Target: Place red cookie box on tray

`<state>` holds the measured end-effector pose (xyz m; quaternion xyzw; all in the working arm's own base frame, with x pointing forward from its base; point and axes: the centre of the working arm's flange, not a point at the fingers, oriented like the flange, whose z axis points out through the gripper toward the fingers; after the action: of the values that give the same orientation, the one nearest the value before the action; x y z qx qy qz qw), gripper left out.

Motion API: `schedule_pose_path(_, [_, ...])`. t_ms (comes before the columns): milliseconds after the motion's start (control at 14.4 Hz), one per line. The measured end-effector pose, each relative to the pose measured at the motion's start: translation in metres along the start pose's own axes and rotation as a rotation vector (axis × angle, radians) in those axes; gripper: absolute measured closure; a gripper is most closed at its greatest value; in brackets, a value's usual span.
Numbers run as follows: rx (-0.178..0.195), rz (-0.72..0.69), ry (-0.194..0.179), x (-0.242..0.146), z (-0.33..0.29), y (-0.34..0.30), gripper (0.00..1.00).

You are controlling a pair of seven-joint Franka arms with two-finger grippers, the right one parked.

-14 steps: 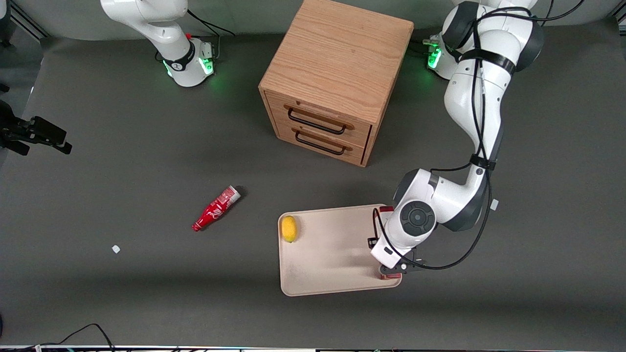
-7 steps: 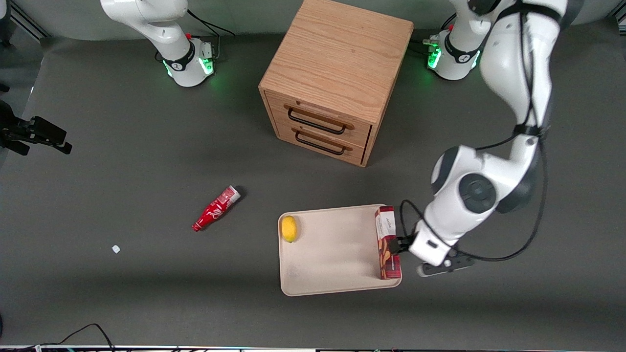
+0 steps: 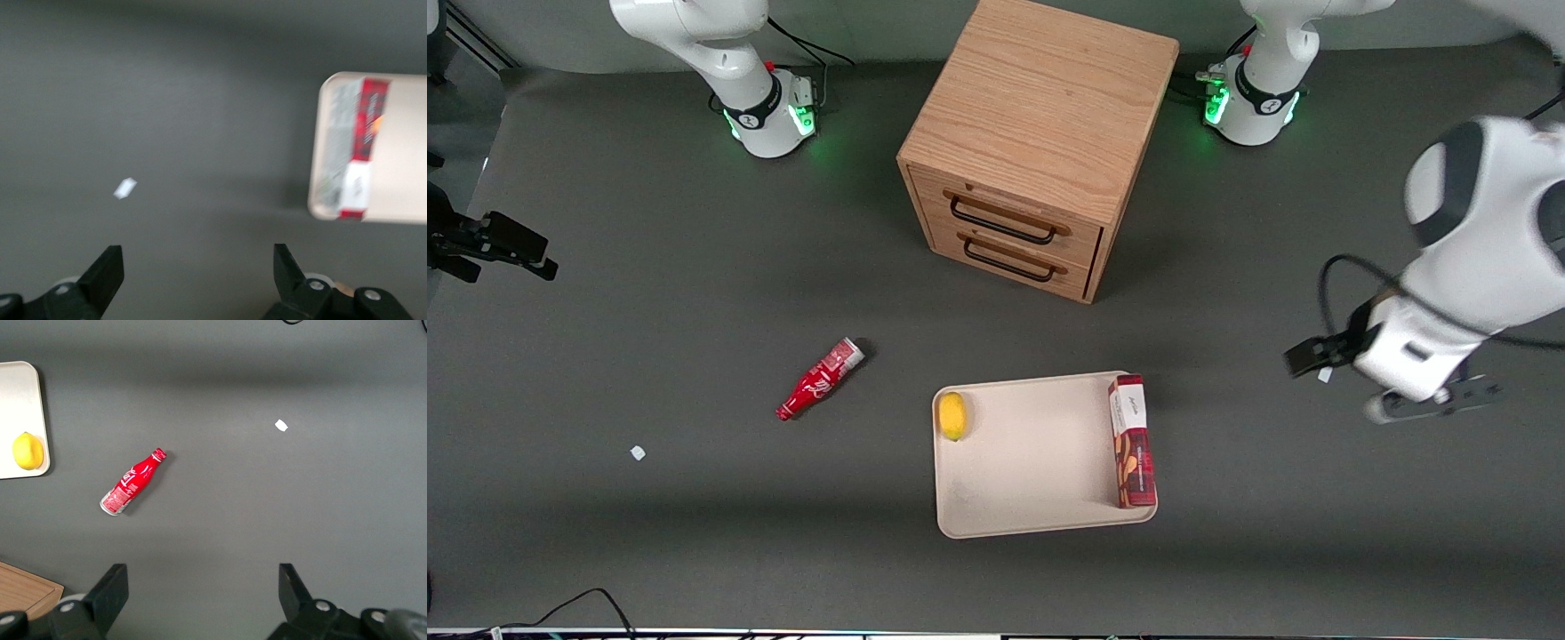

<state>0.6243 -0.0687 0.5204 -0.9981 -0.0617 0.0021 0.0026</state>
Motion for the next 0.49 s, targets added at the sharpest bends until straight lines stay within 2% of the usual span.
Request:
schedule_pose_path(208, [0.021,0.035,-0.006,-0.026,-0.015,-0.058,0.0])
schedule_pose_path(485, [0.038,0.035,0.011,-0.061,-0.035,-0.073,0.0])
